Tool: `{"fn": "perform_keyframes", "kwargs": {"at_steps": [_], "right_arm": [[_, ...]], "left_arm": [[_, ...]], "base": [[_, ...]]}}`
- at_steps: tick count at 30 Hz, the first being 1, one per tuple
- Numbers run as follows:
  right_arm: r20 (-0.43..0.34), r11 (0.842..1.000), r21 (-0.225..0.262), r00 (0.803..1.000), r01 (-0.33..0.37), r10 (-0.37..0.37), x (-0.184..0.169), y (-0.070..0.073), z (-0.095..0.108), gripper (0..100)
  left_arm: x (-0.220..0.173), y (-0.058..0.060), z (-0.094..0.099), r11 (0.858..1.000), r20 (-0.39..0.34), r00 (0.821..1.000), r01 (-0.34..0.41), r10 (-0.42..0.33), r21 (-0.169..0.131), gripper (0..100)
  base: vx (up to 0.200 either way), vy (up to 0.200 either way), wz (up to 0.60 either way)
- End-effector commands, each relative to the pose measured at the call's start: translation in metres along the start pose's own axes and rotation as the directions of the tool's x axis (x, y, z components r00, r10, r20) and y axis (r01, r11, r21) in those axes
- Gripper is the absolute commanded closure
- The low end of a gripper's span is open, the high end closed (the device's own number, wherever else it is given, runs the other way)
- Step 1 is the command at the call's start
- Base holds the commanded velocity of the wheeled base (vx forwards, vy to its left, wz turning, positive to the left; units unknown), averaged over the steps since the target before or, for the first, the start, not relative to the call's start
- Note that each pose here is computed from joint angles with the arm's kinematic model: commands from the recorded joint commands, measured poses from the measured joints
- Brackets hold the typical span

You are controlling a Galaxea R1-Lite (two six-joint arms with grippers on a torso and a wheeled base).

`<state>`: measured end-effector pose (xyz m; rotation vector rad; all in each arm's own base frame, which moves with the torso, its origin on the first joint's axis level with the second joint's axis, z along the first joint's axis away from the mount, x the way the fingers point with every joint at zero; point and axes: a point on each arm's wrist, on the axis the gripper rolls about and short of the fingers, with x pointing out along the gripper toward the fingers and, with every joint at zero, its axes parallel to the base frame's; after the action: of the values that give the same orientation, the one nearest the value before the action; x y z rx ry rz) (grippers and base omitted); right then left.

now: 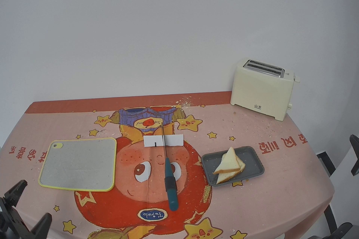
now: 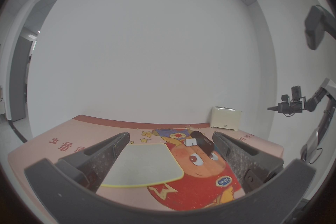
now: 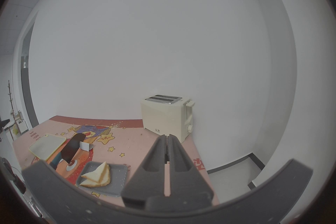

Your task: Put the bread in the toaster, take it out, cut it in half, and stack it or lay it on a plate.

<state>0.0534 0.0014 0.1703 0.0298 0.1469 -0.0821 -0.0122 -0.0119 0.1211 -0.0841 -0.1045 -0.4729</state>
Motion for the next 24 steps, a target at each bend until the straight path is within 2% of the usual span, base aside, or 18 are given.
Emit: {"fn": "perform_keyframes", "kwargs": {"at_steps": [1, 3, 4, 5, 7, 9, 13, 14, 15, 16, 19, 23, 24], "right_arm": [[0.129, 0.999, 0.019, 0.991, 0.039, -0.041, -0.034, -0.008, -0.02, 100], [0.144, 0.999, 0.019, 0.989, 0.044, -0.046, -0.038, -0.009, -0.029, 100], [0.15, 0.999, 0.01, 0.988, 0.041, -0.042, -0.041, -0.009, -0.039, 100], [0.157, 0.999, -0.001, 0.987, 0.039, -0.038, -0.045, -0.01, -0.054, 100], [0.183, 0.999, 0.001, 0.982, 0.043, -0.042, -0.049, -0.01, -0.065, 100], [0.214, 0.999, 0.0, 0.976, 0.037, -0.036, -0.053, -0.01, -0.071, 100], [0.244, 1.0, -0.009, 0.97, 0.01, -0.007, -0.058, -0.008, -0.08, 100], [0.218, 1.0, -0.018, 0.976, 0.001, 0.003, -0.058, -0.008, -0.086, 100], [0.188, 1.0, -0.02, 0.982, 0.002, 0.002, -0.057, -0.008, -0.088, 100], [0.181, 1.0, -0.02, 0.984, 0.002, 0.002, -0.057, -0.008, -0.089, 100], [0.137, 1.0, -0.017, 0.991, 0.003, -0.001, -0.056, -0.008, -0.094, 100], [0.135, 1.0, -0.016, 0.991, 0.006, -0.004, -0.056, -0.008, -0.094, 100], [0.133, 1.0, -0.014, 0.991, 0.015, -0.013, -0.056, -0.009, -0.094, 100]], "left_arm": [[-0.009, -0.004, -0.016, 0.998, 0.039, 0.998, 0.055, -0.057, 0.041, 0], [-0.009, -0.004, -0.015, 0.997, 0.043, 0.997, 0.054, -0.056, 0.046, 0], [-0.009, -0.004, -0.015, 0.997, 0.044, 0.998, 0.047, -0.05, 0.058, 0], [-0.009, -0.004, -0.017, 0.996, 0.037, 0.999, 0.027, -0.03, 0.084, 0], [-0.009, -0.002, -0.018, 0.992, 0.037, 0.999, -0.029, 0.024, 0.127, 0], [-0.009, 0.0, -0.02, 0.984, 0.025, 0.995, -0.099, 0.097, 0.146, 0], [-0.01, 0.003, -0.027, 0.963, -0.031, 0.971, -0.232, 0.239, 0.14, 0], [-0.01, 0.004, -0.028, 0.96, -0.041, 0.967, -0.244, 0.251, 0.137, 0], [-0.011, 0.005, -0.035, 0.953, -0.1, 0.952, -0.277, 0.29, 0.125, 0], [-0.011, 0.005, -0.036, 0.952, -0.11, 0.949, -0.284, 0.296, 0.117, 0], [-0.011, 0.005, -0.035, 0.95, -0.1, 0.948, -0.289, 0.302, 0.119, 0], [-0.011, 0.006, -0.035, 0.946, -0.101, 0.944, -0.302, 0.313, 0.116, 0], [-0.011, 0.006, -0.035, 0.935, -0.098, 0.933, -0.335, 0.347, 0.118, 0]], "base": [[0.0, 0.0, 0.0], [0.0, 0.0, 0.0], [0.0, 0.0, 0.0], [0.0, 0.0, 0.0], [0.0, 0.0, 0.0], [0.0, 0.0, 0.0], [0.0, 0.0, 0.0], [0.0, 0.0, 0.0], [0.0, 0.0, 0.0], [0.0, 0.0, 0.0], [0.0, 0.0, 0.0], [0.0, 0.0, 0.0], [0.0, 0.0, 0.0]]}}
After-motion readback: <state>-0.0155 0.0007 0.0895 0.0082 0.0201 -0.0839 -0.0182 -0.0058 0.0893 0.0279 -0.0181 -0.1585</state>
